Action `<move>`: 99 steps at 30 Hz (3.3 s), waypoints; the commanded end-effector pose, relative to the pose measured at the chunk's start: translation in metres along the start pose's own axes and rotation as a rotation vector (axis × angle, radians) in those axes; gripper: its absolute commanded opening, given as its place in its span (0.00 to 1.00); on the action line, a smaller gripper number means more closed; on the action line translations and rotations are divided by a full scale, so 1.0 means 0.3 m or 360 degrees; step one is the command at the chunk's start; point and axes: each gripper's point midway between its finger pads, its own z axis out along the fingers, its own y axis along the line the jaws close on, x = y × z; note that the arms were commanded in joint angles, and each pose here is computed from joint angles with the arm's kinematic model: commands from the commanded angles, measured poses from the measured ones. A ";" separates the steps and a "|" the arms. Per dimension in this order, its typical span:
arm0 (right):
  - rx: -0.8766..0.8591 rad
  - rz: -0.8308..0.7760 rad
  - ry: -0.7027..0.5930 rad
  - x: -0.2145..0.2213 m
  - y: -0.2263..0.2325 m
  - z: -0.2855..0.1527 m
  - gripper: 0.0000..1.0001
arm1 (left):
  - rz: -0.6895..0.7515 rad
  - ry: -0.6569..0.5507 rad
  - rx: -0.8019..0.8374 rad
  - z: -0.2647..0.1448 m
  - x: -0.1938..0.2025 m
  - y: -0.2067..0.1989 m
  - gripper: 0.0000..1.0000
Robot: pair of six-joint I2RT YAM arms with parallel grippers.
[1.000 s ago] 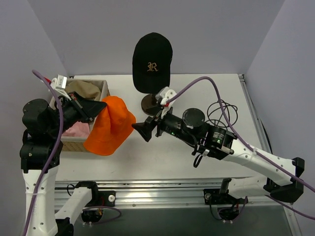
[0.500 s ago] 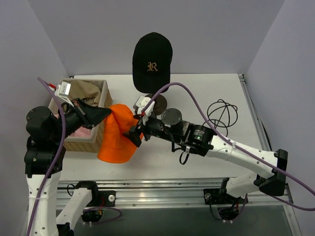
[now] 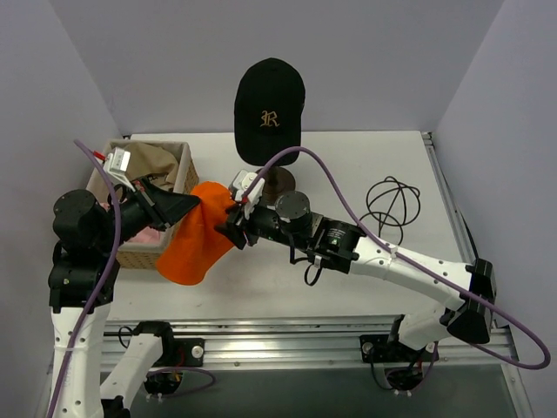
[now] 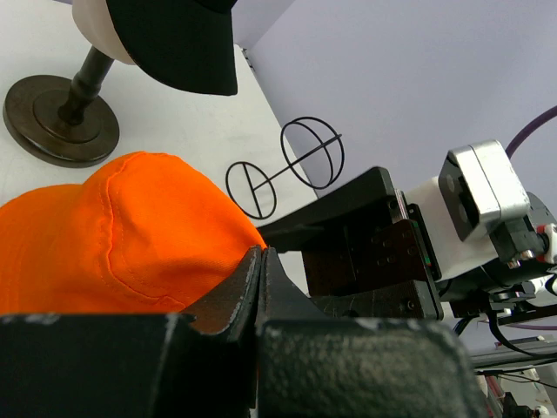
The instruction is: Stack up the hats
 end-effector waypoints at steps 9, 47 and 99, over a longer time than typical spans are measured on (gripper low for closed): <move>0.0058 0.0089 -0.0133 -0.033 -0.046 0.038 0.51 | 0.0091 -0.0027 0.0073 0.002 -0.023 -0.034 0.02; 0.1225 0.0151 -0.0113 -0.091 -0.420 -0.731 0.00 | 0.0262 0.0122 -0.0062 0.480 0.241 -0.158 0.02; 0.2090 0.0414 0.0178 0.015 -0.987 -1.141 0.00 | 0.0508 0.0146 0.0255 1.177 0.340 -0.364 0.02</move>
